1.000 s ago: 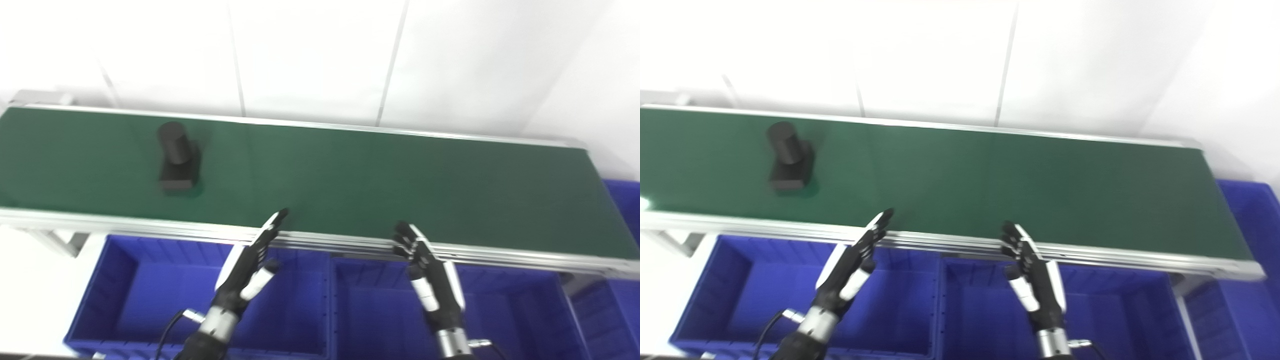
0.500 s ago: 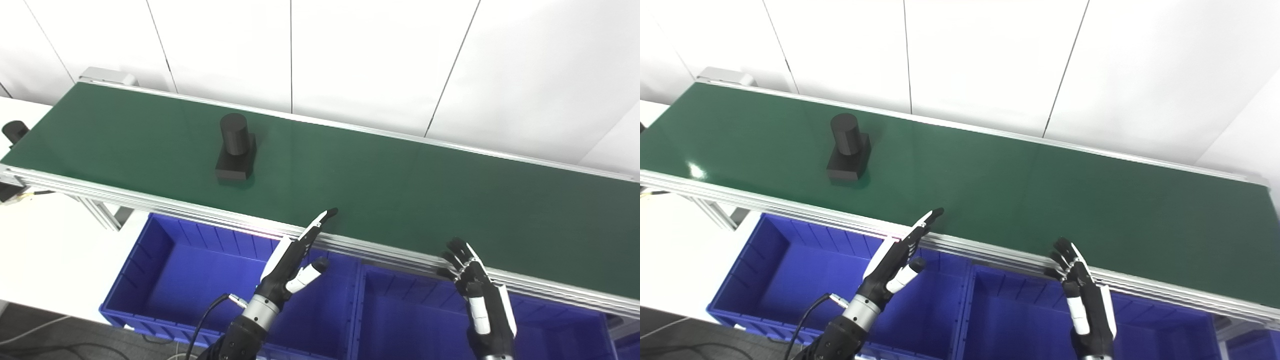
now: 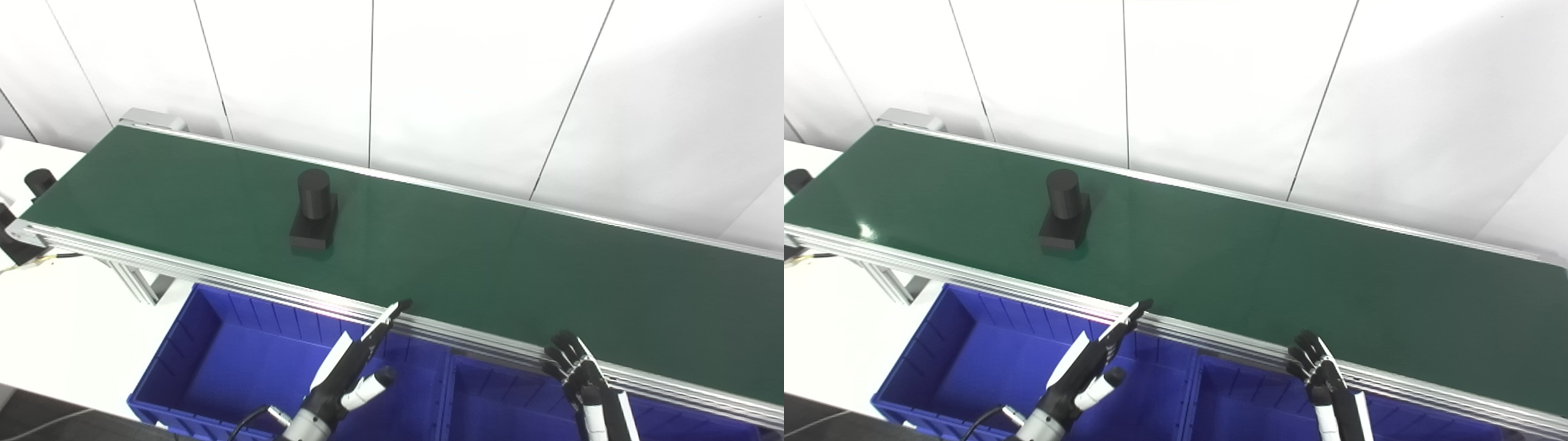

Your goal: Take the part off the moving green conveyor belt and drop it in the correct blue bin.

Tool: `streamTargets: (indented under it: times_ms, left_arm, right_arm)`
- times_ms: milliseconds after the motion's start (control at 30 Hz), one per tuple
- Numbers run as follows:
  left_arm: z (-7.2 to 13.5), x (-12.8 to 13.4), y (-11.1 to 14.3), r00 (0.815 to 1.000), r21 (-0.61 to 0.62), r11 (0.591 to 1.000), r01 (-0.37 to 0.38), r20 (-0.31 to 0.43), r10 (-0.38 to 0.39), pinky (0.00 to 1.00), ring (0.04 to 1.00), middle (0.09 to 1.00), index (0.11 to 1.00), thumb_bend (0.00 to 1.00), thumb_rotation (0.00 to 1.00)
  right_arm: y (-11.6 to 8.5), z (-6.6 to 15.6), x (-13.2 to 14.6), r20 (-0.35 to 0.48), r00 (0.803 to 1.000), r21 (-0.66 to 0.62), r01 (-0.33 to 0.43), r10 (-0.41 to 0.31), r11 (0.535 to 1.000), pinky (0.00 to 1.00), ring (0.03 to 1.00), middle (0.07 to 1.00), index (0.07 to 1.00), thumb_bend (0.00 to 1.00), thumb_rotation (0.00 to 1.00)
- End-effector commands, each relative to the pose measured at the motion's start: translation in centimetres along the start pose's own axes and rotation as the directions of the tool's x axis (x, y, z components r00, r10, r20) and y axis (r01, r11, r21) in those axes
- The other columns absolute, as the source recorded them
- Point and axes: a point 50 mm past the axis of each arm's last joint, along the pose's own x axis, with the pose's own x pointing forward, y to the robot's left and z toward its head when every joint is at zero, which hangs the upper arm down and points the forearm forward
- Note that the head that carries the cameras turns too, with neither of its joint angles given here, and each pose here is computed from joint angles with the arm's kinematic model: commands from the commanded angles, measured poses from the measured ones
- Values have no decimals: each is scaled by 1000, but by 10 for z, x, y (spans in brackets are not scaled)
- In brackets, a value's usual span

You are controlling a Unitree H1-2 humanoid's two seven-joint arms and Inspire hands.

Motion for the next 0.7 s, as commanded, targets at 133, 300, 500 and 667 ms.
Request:
streamTargets:
  times_ms: [133,300,500,667]
  left_arm:
    - [11,8,5,997,4,1000,-9,74,9,1000,1000,1000,958,834,1000]
    - [12,6,3,997,20,1000,-10,77,9,1000,1000,1000,962,825,1000]
    - [12,0,0,997,18,1000,-10,73,9,1000,1000,999,959,826,1000]
    - [11,-4,-3,998,6,1000,-12,65,11,1000,1000,997,951,834,1000]
  right_arm:
    - [5,12,11,63,998,-18,-11,12,1000,850,863,890,902,771,901]
    - [4,12,9,69,998,0,-15,15,1000,861,865,888,901,775,895]
    - [4,25,10,120,993,-5,-5,6,1000,846,861,885,893,783,894]
    - [7,51,13,233,972,18,-33,27,999,874,875,892,895,778,888]
